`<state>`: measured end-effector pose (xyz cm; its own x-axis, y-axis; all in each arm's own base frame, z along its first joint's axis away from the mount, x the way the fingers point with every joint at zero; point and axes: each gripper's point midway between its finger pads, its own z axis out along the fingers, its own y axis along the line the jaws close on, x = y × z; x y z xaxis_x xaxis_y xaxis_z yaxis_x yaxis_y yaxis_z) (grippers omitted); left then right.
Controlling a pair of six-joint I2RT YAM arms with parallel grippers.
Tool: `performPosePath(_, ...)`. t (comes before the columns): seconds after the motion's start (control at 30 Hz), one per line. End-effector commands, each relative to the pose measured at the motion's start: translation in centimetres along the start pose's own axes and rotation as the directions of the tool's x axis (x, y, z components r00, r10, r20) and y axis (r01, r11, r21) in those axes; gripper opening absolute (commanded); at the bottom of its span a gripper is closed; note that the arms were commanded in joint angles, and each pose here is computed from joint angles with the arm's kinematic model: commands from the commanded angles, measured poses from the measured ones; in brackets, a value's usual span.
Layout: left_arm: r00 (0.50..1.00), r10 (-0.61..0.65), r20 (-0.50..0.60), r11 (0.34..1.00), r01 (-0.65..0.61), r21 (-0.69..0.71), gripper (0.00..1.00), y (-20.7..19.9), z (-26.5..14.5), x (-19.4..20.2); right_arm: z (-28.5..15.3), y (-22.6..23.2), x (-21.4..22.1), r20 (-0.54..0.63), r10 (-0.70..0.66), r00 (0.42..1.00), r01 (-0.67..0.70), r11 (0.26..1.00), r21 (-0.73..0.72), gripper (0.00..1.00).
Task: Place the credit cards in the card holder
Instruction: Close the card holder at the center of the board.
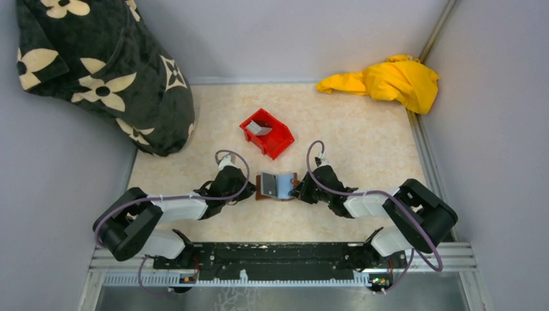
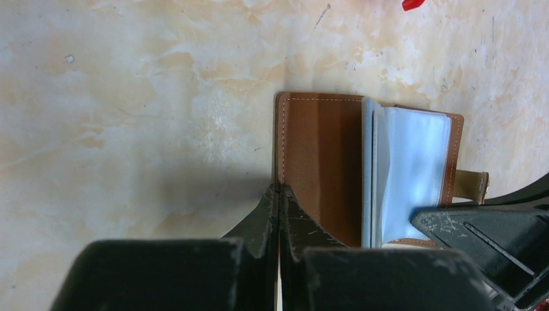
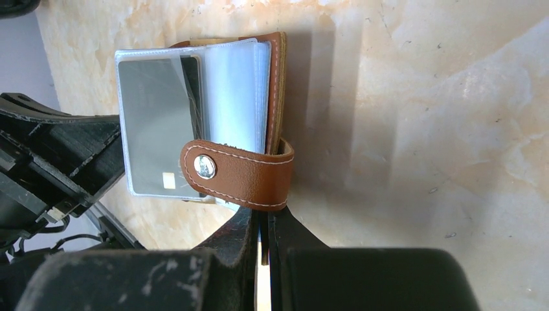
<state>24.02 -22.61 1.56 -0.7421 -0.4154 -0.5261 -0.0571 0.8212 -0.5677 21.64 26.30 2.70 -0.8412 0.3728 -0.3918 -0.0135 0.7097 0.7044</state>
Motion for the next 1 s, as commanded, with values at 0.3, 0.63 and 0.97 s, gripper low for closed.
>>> performPosePath(0.3, 0.986, 0.04, -0.162, 0.998, -0.048, -0.046, 0.0, 2.9, -2.0, 5.0, 0.4, 1.9, 0.0, -0.028, -0.005, 1.0, 0.003, 0.997, -0.073, 0.0)
performPosePath(0.63, 1.0, -0.007, -0.013, 0.998, 0.008, 0.058, 0.0, -2.4, -2.4, 0.7, 0.7, 1.8, 0.3, -0.045, -0.017, 0.999, 0.013, 0.998, -0.069, 0.0)
performPosePath(0.97, 0.993, -0.048, 0.105, 0.992, 0.036, 0.118, 0.0, -4.8, -3.6, -2.1, 1.0, 1.4, 0.7, -0.063, -0.02, 0.998, 0.016, 0.998, -0.061, 0.0)
